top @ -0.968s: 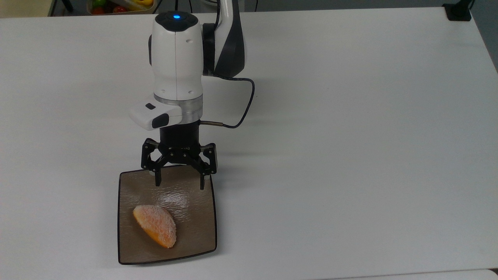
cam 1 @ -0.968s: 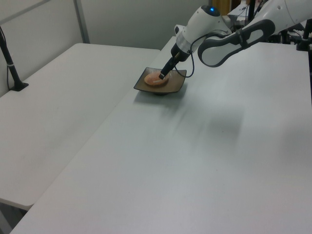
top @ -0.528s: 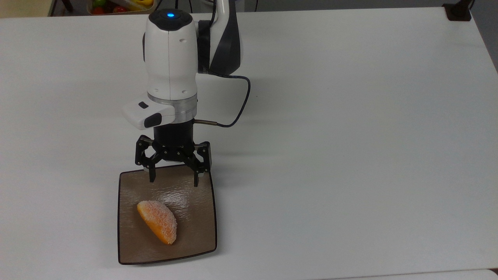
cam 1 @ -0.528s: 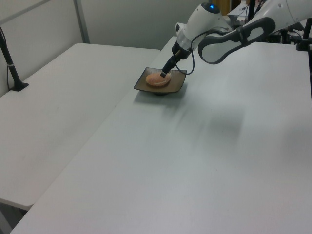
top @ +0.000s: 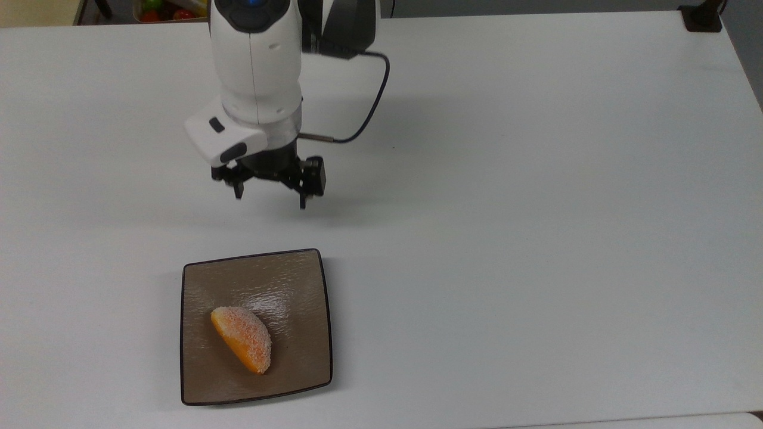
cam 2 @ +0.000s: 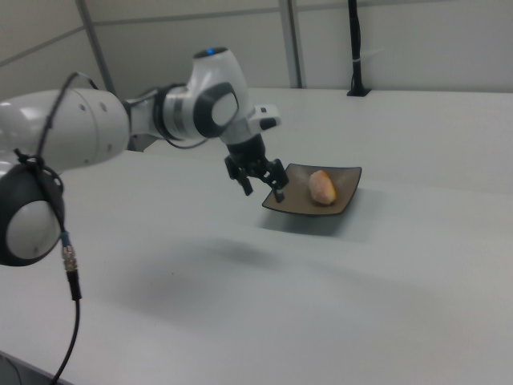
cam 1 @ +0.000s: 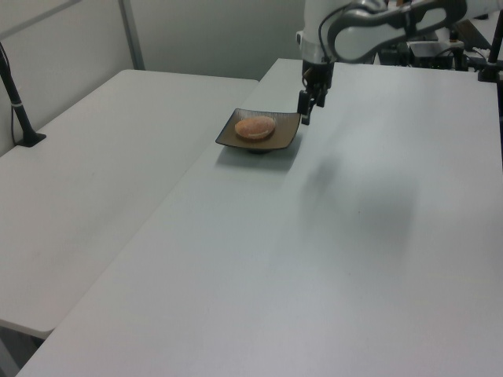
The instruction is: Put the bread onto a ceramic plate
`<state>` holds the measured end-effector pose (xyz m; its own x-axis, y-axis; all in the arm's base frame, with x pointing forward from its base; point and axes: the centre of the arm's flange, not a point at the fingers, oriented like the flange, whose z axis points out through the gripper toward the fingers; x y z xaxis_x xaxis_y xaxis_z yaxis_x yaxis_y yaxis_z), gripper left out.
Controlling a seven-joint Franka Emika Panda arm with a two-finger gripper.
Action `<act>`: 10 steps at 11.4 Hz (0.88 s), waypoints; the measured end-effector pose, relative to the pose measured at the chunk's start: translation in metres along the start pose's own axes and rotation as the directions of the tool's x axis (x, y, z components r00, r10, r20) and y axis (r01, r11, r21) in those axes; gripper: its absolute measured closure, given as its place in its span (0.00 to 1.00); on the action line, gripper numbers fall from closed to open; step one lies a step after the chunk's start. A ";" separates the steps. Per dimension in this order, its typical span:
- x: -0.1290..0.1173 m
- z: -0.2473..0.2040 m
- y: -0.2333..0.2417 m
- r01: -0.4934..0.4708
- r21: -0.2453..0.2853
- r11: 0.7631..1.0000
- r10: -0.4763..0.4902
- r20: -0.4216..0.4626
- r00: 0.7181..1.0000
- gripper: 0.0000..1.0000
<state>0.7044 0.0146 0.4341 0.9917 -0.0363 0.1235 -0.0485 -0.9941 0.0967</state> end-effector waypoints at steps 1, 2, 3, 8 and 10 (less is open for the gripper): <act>-0.011 -0.018 0.000 0.008 0.002 1.000 -0.008 0.051 0.999 0.00; -0.022 -0.034 0.000 0.040 0.004 0.999 -0.040 0.100 0.994 0.00; -0.033 -0.051 0.002 0.083 0.009 0.996 -0.084 0.143 0.986 0.00; -0.086 -0.145 0.002 0.100 0.100 0.990 -0.111 0.107 0.988 0.00; -0.106 -0.174 0.002 0.095 0.124 0.988 -0.105 0.072 0.992 0.00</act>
<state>0.5782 0.0340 0.5931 0.9973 0.0605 0.0408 0.0612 -0.9980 -0.0155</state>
